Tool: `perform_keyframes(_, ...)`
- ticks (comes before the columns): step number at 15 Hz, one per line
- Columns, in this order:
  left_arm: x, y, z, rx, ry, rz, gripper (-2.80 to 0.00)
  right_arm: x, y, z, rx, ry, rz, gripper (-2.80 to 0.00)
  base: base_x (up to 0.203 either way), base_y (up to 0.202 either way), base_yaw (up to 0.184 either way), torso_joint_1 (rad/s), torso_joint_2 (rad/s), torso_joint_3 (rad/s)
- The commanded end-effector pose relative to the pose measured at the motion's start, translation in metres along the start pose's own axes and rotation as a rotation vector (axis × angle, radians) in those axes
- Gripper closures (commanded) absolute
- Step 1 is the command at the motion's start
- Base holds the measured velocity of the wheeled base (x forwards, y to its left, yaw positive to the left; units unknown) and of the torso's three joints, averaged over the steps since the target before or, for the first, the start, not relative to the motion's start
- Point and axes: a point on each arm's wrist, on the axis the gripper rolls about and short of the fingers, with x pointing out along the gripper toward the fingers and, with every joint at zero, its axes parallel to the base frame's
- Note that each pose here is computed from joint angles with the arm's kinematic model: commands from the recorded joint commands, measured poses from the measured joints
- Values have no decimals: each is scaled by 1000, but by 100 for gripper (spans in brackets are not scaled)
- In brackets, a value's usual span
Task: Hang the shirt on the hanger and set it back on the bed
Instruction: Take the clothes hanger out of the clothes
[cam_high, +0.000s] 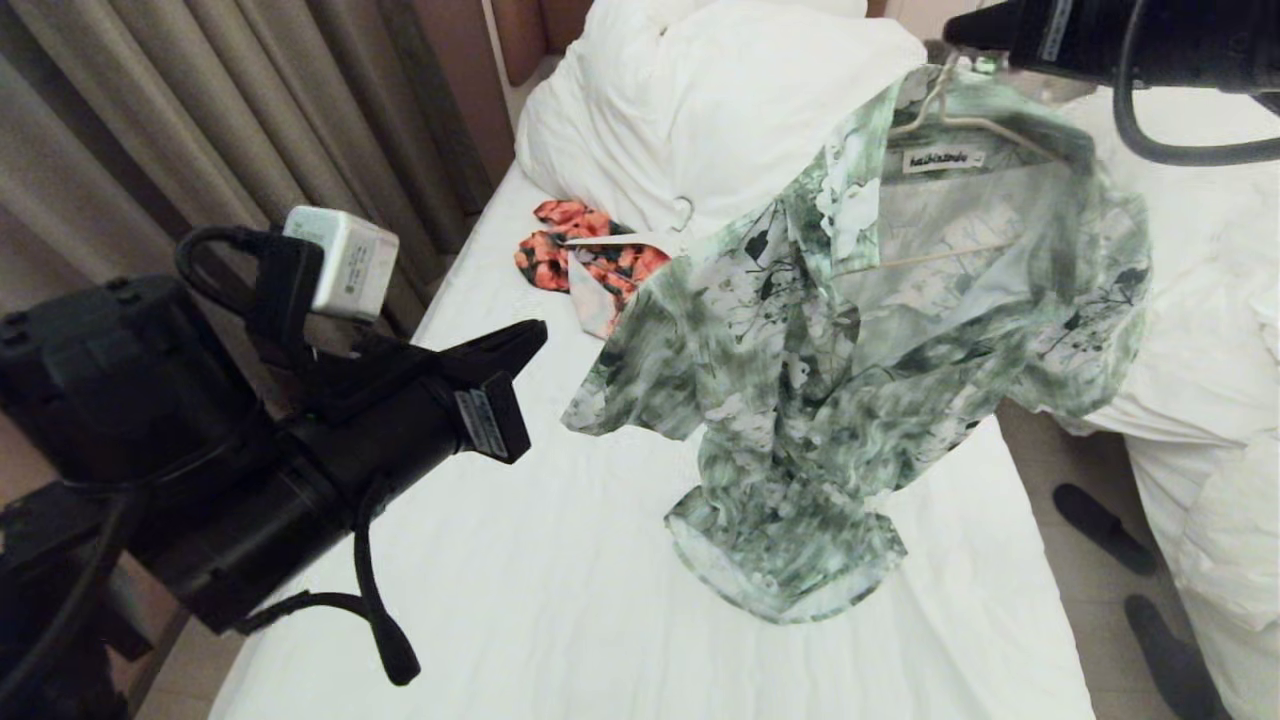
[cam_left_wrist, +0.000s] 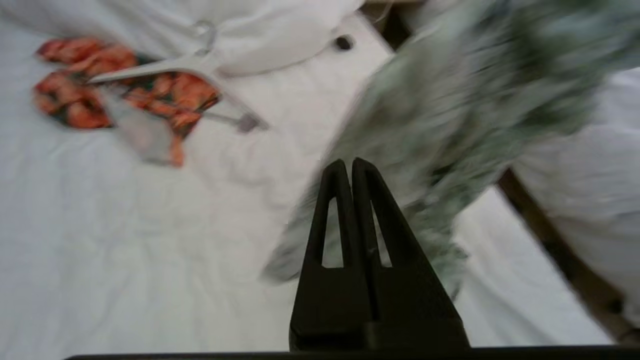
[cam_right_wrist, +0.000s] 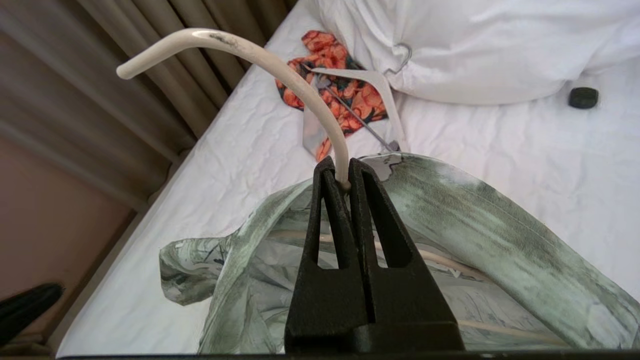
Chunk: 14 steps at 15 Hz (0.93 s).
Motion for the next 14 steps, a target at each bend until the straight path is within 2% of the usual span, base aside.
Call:
perform_keyframes(1,7,-32,8,-14,-25,-73,0,15,0,-9,0,27,-1,0,0,0,0,0,0,0)
perform_keyframes(4,26,-92,24,-15,-74,-155,0,22,0,-8,1,19,0,0,0,0,0,0,0,0)
perform_keyframes(7,31,-134,23,-8,-51,-220,0,27,-1,-10,0,17,-3,0,0,0,0,0,0,0)
perform_keyframes(9,37,-152,12,4,-22,-236,0,29,0,-10,1,13,-2,0,0,0,0,0,0,0)
perform_keyframes(14,45,-171,18,-13,-48,-253,0,30,1,-12,3,18,3,0,0,0,0,0,0,0)
